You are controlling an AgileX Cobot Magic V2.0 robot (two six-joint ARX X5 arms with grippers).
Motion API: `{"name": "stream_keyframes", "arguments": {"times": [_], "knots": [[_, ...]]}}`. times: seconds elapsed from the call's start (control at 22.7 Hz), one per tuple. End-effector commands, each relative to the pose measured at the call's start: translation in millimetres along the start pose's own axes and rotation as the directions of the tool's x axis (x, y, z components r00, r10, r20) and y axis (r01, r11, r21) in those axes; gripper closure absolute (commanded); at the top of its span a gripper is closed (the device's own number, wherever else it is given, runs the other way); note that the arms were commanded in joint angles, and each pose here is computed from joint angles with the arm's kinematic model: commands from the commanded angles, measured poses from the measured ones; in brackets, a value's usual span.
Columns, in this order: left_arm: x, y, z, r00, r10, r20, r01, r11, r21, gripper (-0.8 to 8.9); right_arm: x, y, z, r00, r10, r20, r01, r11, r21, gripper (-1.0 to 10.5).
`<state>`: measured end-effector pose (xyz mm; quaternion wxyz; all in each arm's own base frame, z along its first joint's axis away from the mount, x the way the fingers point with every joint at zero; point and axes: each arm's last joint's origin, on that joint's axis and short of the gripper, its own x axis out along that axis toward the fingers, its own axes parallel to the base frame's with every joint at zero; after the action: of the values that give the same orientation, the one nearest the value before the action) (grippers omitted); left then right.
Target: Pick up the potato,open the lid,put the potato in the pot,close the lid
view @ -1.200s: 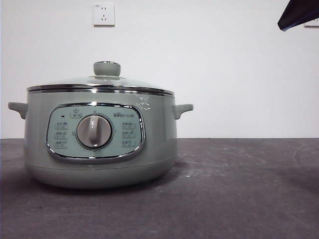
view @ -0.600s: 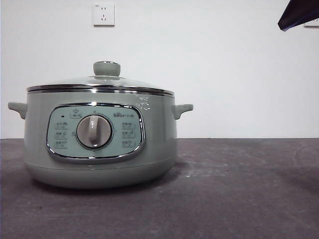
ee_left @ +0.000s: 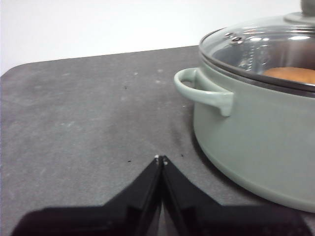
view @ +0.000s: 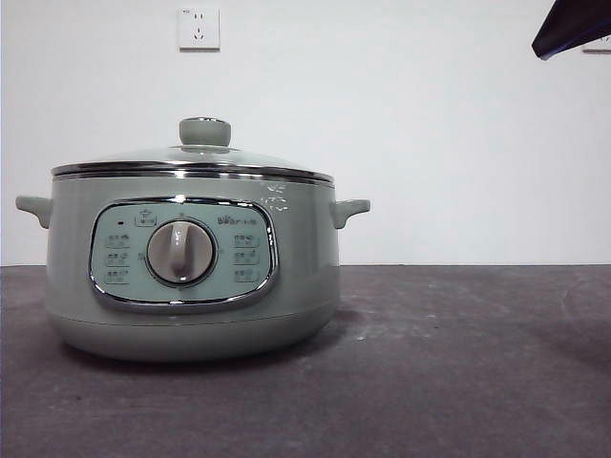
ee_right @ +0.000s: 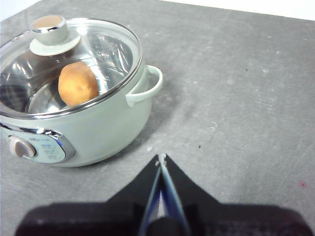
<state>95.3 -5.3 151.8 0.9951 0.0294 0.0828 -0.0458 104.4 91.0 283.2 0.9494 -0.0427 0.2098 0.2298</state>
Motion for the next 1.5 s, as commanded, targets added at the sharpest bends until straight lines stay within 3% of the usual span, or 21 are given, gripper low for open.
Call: {"name": "stream_keyframes", "arguments": {"times": [0.04, 0.71, 0.93, 1.19, 1.28, 1.5], "knots": [[1, 0, -5, 1.0, -0.005, -0.011, 0.005, 1.0, -0.008, 8.17, 1, 0, -1, 1.0, -0.001, 0.002, 0.001, 1.0, 0.01, 9.5], [1, 0, -5, 1.0, -0.005, -0.01, 0.004, 1.0, -0.008, 8.17, 1, 0, -1, 1.0, -0.001, 0.002, 0.001, 1.0, 0.01, 9.5], [1, 0, -5, 1.0, -0.004, -0.01, 0.004, 1.0, -0.008, 8.17, -11, -10, 1, 0.997, -0.035, 0.064, 0.042, 0.993, -0.11, 9.5], [1, 0, -5, 1.0, -0.005, -0.01, 0.004, 1.0, -0.008, 8.17, -23, -47, -32, 0.987, -0.093, 0.133, 0.095, 0.995, -0.009, 9.5], [1, 0, -5, 1.0, -0.005, -0.01, 0.004, 1.0, -0.008, 8.17, -23, -56, -52, 0.973, -0.178, 0.149, 0.175, 0.984, 0.033, 9.5], [1, 0, -5, 1.0, -0.005, -0.01, 0.004, 1.0, -0.008, 8.17, -15, -66, -80, 0.936, -0.283, 0.21, 0.273, 0.959, 0.073, 9.5]]}}
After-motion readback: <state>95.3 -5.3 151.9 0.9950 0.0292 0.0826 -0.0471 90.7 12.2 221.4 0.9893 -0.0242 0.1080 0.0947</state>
